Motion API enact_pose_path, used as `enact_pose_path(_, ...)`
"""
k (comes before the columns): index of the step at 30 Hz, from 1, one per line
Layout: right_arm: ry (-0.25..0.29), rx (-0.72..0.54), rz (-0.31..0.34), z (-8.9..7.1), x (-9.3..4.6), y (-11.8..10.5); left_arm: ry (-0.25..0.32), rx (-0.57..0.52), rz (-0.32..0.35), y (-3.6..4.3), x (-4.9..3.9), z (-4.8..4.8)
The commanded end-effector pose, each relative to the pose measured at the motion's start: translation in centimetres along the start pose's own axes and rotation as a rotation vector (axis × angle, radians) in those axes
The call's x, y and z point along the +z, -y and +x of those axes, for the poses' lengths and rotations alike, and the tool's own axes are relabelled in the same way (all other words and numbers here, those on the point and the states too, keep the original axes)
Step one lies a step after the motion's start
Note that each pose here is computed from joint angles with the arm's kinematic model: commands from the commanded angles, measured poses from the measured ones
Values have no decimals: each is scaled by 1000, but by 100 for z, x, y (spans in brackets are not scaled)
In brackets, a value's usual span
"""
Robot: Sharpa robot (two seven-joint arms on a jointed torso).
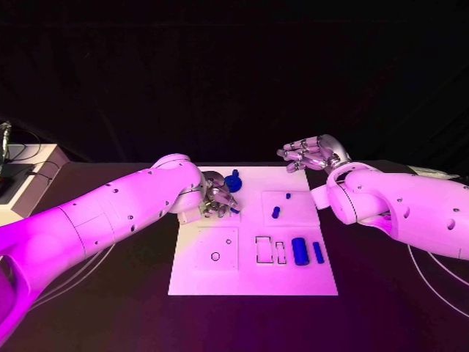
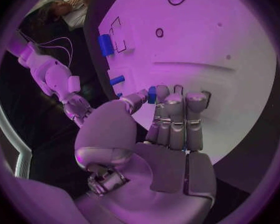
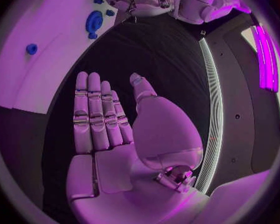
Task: Assemble the parts on the task board
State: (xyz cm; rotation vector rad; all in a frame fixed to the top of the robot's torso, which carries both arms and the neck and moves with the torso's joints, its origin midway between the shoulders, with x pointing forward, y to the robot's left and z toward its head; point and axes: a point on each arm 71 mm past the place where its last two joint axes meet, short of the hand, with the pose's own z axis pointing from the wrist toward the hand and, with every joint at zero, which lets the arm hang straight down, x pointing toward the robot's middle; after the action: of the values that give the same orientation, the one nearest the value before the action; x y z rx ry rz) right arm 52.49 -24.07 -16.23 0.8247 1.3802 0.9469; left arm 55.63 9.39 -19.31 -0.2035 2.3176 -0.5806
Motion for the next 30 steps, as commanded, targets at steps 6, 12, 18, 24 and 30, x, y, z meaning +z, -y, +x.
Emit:
enact_pose_path(6, -25, 1, 4, 8, -14, 34, 20, -154, 30, -36, -47, -21)
enact_pose_path(12, -15, 13, -14, -29, -23, 41, 38, -262, 12, -156, -157, -44)
enact_pose_path(18, -4, 31, -48, -71, -22, 35, 64, -289, -4, -281, -290, -65)
enact_pose_path(24, -4, 46, -73, -97, -7, 30, 95, -238, -22, -349, -390, -66)
enact_pose_path(30, -10, 58, -105, -123, 44, 5, 128, -210, -41, -381, -422, -57)
